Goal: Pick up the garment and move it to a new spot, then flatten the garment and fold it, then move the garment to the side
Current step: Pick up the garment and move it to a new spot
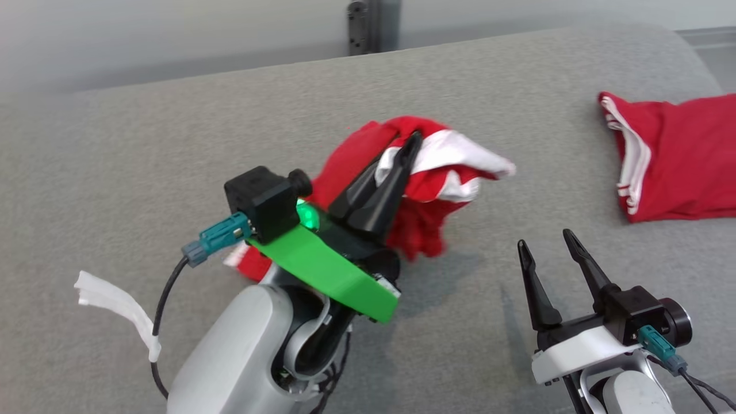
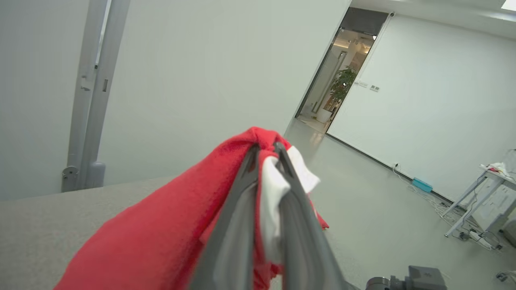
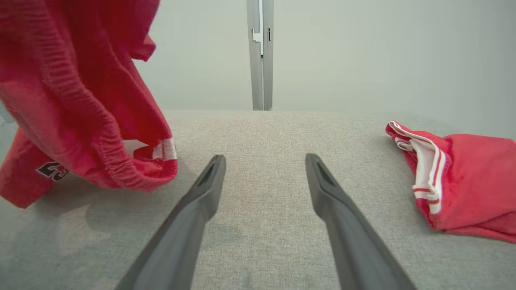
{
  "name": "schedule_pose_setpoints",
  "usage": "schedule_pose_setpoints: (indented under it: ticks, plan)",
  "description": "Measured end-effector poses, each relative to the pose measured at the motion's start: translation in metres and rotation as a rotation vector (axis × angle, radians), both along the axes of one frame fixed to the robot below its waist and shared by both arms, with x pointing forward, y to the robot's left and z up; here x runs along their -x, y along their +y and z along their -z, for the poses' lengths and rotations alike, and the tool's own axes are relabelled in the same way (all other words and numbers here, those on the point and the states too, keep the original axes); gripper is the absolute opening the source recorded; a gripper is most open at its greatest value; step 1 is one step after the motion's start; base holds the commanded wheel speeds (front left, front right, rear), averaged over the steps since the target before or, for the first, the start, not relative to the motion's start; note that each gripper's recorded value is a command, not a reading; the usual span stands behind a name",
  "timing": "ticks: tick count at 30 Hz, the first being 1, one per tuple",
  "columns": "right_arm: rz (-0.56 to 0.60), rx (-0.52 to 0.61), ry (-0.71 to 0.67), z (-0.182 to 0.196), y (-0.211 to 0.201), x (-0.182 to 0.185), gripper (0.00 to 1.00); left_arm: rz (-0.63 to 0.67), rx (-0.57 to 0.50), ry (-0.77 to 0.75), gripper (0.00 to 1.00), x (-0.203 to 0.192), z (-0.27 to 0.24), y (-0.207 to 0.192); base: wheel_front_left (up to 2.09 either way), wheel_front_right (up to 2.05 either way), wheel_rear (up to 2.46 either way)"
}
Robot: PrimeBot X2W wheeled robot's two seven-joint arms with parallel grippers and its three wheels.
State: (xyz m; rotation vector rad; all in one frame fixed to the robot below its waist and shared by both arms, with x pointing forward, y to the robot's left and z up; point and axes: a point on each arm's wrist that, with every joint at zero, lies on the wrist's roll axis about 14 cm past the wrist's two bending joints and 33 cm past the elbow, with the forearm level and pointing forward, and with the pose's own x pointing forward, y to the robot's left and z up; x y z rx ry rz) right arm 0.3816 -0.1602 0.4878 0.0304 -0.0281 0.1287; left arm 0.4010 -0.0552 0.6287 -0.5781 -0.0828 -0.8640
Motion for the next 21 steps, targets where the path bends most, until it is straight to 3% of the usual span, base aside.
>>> schedule_pose_setpoints:
  ticks: [3, 7, 13, 15, 18, 19, 21]
  plan:
    - [0.048, 0.002, -0.007, -0.004, -0.015, 0.008, 1.0, 0.078, 0.064, -0.012, 0.0, 0.011, -0.023, -0.021, 0.0, 0.0, 0.0]
    - [0.101, -0.001, -0.008, -0.006, -0.031, 0.018, 1.0, 0.105, 0.071, 0.03, 0.0, 0.008, -0.021, -0.035, 0.0, 0.0, 0.0]
    - [0.154, -0.012, 0.005, -0.003, -0.047, 0.026, 1.0, 0.003, -0.167, 0.214, 0.0, -0.02, 0.078, -0.018, 0.0, 0.0, 0.0]
    - [0.158, -0.014, 0.012, 0.0, -0.048, 0.025, 1.0, -0.017, -0.215, 0.329, 0.0, -0.02, 0.119, -0.009, 0.0, 0.0, 0.0]
    - [0.15, -0.016, 0.019, 0.002, -0.046, 0.023, 1.0, -0.053, -0.199, 0.45, 0.0, -0.021, 0.154, 0.008, 0.0, 0.0, 0.0]
    - [0.147, -0.016, 0.019, 0.003, -0.044, 0.022, 1.0, -0.065, -0.19, 0.486, 0.02, -0.02, 0.164, 0.013, 0.0, 0.0, 0.0]
    - [0.137, -0.017, 0.022, 0.004, -0.042, 0.02, 1.0, -0.108, -0.2, 0.509, 0.47, -0.021, 0.181, 0.027, 0.0, 0.0, 0.0]
